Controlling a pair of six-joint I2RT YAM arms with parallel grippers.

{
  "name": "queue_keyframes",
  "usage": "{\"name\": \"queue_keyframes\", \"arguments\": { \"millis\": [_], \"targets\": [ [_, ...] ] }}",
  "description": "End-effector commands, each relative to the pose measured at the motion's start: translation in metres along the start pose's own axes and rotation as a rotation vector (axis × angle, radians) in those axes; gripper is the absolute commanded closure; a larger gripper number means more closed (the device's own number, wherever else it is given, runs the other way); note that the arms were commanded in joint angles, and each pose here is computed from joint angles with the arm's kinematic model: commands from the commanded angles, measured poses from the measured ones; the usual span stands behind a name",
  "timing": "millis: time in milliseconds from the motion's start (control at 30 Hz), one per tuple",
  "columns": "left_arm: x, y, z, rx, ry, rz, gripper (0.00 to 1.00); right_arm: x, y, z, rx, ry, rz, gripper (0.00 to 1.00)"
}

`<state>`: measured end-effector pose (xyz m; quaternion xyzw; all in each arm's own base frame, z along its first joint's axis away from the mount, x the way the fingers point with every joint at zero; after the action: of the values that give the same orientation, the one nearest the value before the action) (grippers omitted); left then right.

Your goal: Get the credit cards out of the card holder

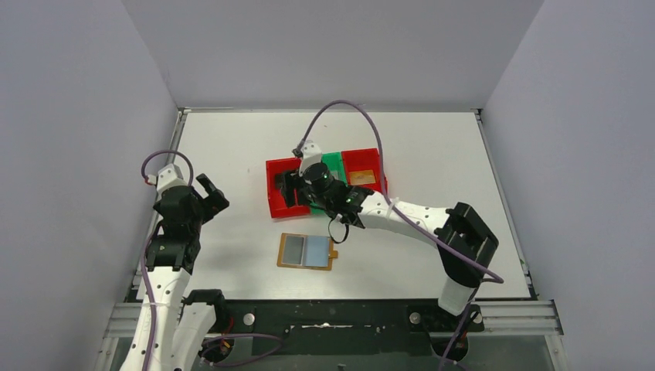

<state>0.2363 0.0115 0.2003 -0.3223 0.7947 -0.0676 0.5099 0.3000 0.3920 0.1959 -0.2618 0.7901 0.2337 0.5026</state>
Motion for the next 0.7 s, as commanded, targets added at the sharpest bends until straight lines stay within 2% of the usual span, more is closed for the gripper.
{"name": "queue_keyframes", "arguments": {
  "millis": [0, 100, 400, 667],
  "targets": [
    [-0.008, -0.007, 0.0, 0.027, -0.021, 0.004, 0.07, 0.058, 0.026, -0.018, 0.135, 0.157, 0.237, 0.38],
    [-0.007, -0.006, 0.001, 0.021, -0.018, 0.005, 0.06, 0.083, 0.037, -0.026, 0.224, 0.2, 0.251, 0.36],
    [-0.006, -0.005, 0.003, 0.007, -0.012, 0.007, 0.06, 0.128, 0.062, -0.024, 0.244, 0.34, 0.211, 0.34],
    [-0.005, -0.004, 0.003, 0.004, -0.007, 0.007, 0.06, 0.141, 0.065, -0.014, 0.279, 0.415, 0.152, 0.32]
  ]
}}
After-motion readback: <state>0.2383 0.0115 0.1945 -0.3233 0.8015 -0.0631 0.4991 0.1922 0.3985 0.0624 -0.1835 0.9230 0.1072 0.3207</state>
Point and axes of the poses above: each gripper's point midway between its finger pads, its own z axis out along the fingers, its own y axis along the line the jaws close on, x = y × z, the point moved 3 cm from there along -z, back along the fingers, and after that the axes turned 7 degrees about -z, right-handed, at the moved point
